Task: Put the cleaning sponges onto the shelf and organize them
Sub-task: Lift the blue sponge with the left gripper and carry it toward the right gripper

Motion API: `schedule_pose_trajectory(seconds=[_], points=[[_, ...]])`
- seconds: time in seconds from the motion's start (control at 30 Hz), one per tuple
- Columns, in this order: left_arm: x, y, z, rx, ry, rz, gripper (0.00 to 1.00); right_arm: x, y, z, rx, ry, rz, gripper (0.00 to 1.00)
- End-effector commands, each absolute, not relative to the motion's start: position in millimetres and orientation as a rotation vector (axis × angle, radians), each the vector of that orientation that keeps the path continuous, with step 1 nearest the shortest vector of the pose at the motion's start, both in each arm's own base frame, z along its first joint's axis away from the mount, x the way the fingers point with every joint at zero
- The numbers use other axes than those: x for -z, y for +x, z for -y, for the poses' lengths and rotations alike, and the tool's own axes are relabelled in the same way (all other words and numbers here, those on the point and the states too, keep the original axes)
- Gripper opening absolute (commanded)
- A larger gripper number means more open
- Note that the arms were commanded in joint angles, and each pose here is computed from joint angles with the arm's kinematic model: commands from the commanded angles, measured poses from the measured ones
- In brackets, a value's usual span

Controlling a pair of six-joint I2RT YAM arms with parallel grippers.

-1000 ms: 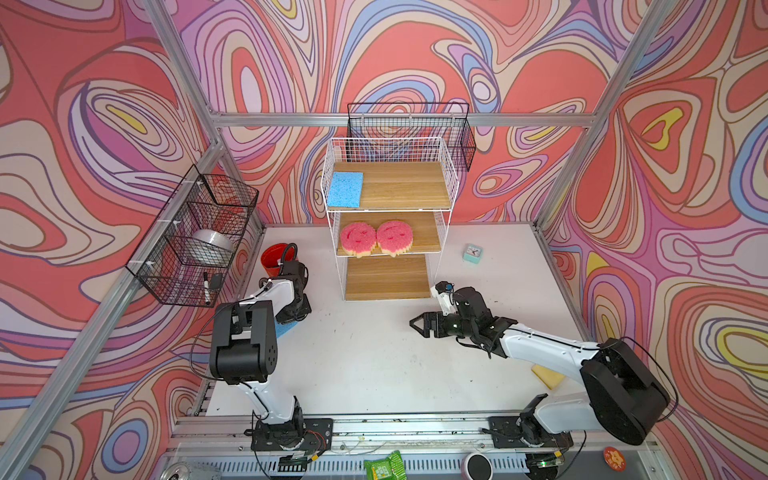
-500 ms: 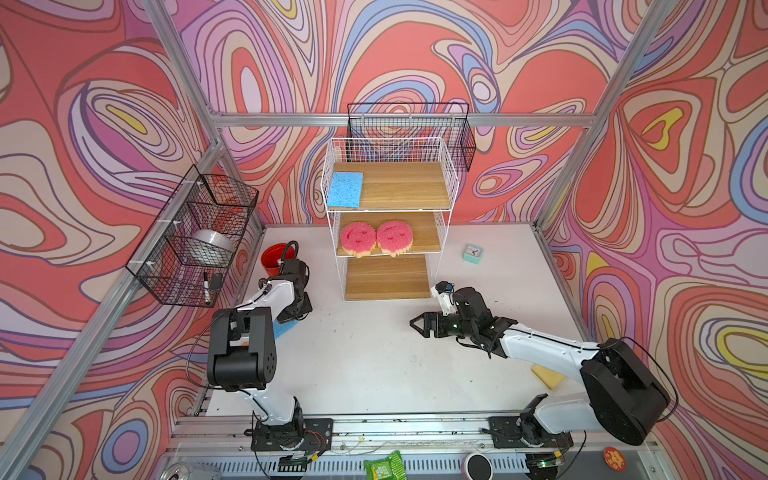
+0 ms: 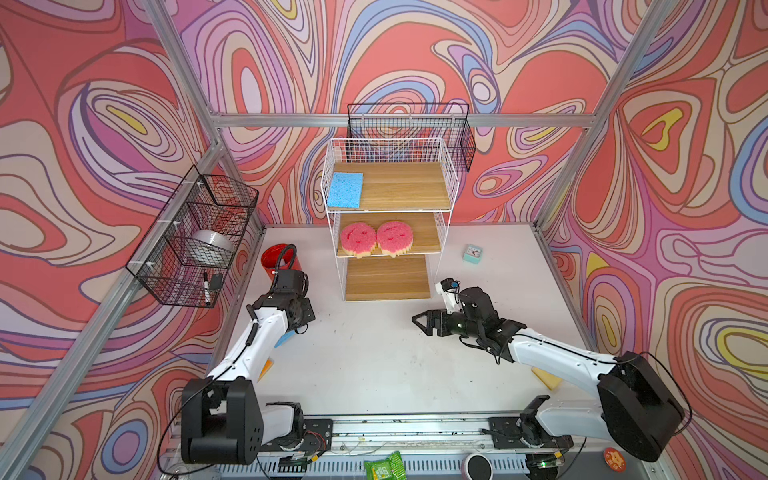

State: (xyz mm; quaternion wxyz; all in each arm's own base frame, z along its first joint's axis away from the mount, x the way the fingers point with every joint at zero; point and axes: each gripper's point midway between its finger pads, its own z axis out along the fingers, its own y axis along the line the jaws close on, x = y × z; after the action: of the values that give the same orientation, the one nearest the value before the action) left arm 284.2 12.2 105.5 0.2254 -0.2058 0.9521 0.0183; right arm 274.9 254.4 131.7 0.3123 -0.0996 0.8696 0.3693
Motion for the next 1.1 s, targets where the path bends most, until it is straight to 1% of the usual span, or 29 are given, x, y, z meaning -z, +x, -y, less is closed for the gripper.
schedule_pose_trajectory(seconds=[0.0, 0.23, 0.4, 0.47, 0.53, 0.67, 0.77, 0.87, 0.97, 1.07], points=[[-111, 269, 9, 0.042, -0.497, -2.671, 0.00, -139, 271, -249, -0.955, -0.264, -2.279, 0.98], [-128, 259, 57, 0.111, -0.172, -2.721, 0.00, -150, 259, -242, -1.040, -0.181, -2.294, 0.98], [-135, 255, 96, 0.121, 0.080, -2.694, 0.00, -152, 254, -216, -1.084, -0.037, -2.299, 0.98], [-140, 252, 111, 0.092, 0.190, -2.659, 0.00, -153, 252, -202, -1.086, 0.024, -2.298, 0.98], [-142, 248, 128, 0.114, 0.283, -2.634, 0.00, -154, 253, -187, -1.092, 0.091, -2.291, 0.98], [-141, 231, 166, 0.095, 0.538, -2.571, 0.00, -153, 251, -163, -1.114, 0.213, -2.290, 0.98], [-136, 213, 196, 0.085, 0.743, -2.504, 0.00, -146, 251, -151, -1.137, 0.296, -2.300, 0.98], [-129, 200, 225, 0.124, 0.910, -2.431, 0.00, -138, 253, -140, -1.143, 0.368, -2.312, 0.98], [-123, 192, 252, 0.141, 1.082, -2.349, 0.00, -131, 256, -128, -1.166, 0.459, -2.309, 0.98], [-116, 190, 273, 0.111, 1.235, -2.262, 0.00, -119, 257, -119, -1.216, 0.547, -2.306, 0.97]])
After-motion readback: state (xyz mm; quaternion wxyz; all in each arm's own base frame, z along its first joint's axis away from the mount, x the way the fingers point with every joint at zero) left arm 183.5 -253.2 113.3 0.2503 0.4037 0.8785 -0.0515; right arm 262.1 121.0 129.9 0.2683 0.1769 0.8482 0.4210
